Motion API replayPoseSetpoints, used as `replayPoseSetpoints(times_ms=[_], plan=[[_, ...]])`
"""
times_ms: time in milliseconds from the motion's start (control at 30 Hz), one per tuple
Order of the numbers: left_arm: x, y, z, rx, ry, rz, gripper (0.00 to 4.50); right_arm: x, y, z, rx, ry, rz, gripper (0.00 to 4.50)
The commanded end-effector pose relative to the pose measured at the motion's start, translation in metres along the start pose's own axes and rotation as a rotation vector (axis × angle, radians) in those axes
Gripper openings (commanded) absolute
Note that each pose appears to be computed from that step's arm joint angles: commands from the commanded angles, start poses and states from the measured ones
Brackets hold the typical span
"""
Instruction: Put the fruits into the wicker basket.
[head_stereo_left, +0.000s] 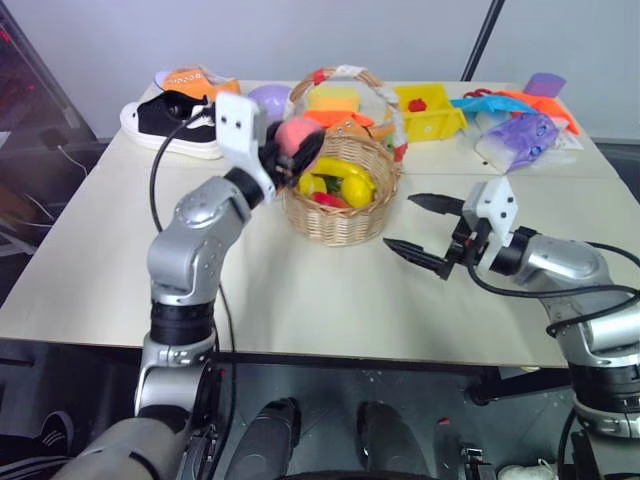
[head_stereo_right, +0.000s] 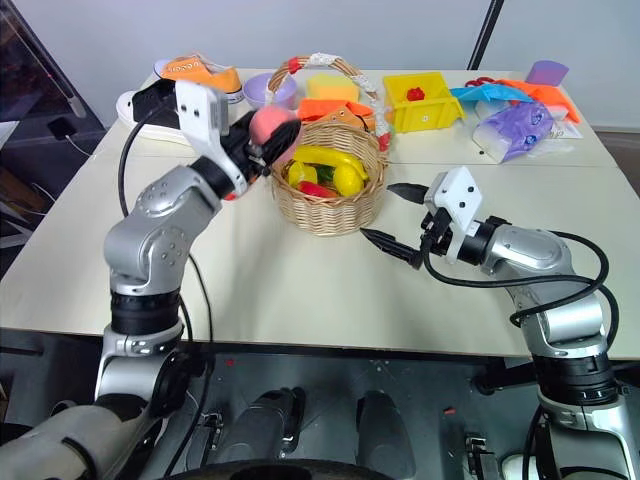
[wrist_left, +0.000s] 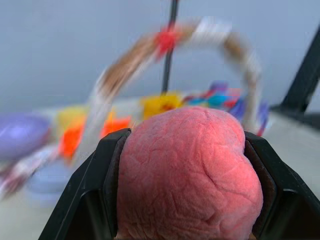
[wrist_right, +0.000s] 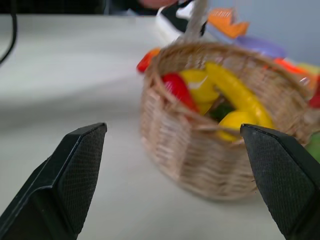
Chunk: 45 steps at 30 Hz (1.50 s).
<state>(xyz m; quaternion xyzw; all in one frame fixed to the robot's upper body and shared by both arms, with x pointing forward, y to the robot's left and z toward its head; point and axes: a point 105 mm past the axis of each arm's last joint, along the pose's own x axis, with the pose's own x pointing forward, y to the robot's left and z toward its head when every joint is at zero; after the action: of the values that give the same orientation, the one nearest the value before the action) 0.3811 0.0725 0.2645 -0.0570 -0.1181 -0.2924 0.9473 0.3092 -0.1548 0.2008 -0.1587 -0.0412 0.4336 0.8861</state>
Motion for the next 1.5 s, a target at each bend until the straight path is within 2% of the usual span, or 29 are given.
replayPoseSetpoints(times_ms=[33, 100, 133, 200, 367, 500, 667, 800, 867, 933, 1033, 1133, 1200, 1400, 1500], plan=[[0.018, -0.001, -0.009, 0.036, -0.001, 0.006, 2.54, -0.001, -0.018, 0.022, -0.036, -0.096, -0.099, 4.50], [0.028, -0.007, -0.018, 0.046, 0.008, -0.019, 2.54, 0.001, -0.019, 0.025, -0.038, -0.114, -0.116, 4.50], [0.031, -0.007, -0.019, 0.038, 0.003, -0.017, 3.55, 0.002, -0.019, 0.026, -0.039, -0.117, -0.120, 4.50], [0.033, -0.005, -0.021, 0.049, 0.001, -0.014, 4.43, 0.003, -0.018, 0.027, -0.036, -0.122, -0.123, 4.50], [0.032, -0.008, -0.020, 0.041, -0.013, -0.041, 4.43, 0.002, -0.015, 0.026, -0.034, -0.121, -0.130, 4.50], [0.005, -0.011, -0.008, 0.108, -0.006, -0.121, 4.43, 0.000, -0.014, 0.025, -0.033, -0.116, -0.129, 4.50], [-0.045, 0.016, -0.008, 0.134, 0.055, -0.056, 4.43, -0.001, -0.013, 0.023, -0.029, -0.111, -0.115, 4.50], [-0.105, 0.056, -0.021, 0.199, 0.114, 0.107, 4.43, 0.006, -0.013, 0.022, -0.027, -0.118, -0.091, 4.50], [-0.139, 0.093, -0.016, 0.222, 0.150, 0.237, 4.43, 0.009, -0.011, 0.019, -0.027, -0.107, -0.059, 4.50], [-0.163, 0.116, -0.014, 0.216, 0.187, 0.312, 4.43, 0.011, -0.009, 0.017, -0.022, -0.103, -0.026, 4.50], [-0.197, 0.125, -0.034, 0.196, 0.295, 0.338, 4.43, 0.014, -0.008, 0.015, -0.022, -0.101, 0.000, 4.50], [-0.217, 0.128, -0.049, 0.129, 0.315, 0.402, 4.43, 0.018, -0.004, 0.015, -0.009, -0.108, 0.032, 4.50], [-0.224, 0.126, -0.057, 0.087, 0.318, 0.429, 4.43, 0.020, -0.001, 0.014, -0.013, -0.106, 0.053, 4.50], [-0.213, 0.129, -0.053, 0.100, 0.291, 0.423, 4.43, 0.022, 0.000, 0.014, -0.012, -0.101, 0.071, 4.50], [-0.182, 0.141, -0.043, 0.069, 0.241, 0.426, 4.43, 0.025, 0.003, 0.016, -0.015, -0.110, 0.073, 4.50]])
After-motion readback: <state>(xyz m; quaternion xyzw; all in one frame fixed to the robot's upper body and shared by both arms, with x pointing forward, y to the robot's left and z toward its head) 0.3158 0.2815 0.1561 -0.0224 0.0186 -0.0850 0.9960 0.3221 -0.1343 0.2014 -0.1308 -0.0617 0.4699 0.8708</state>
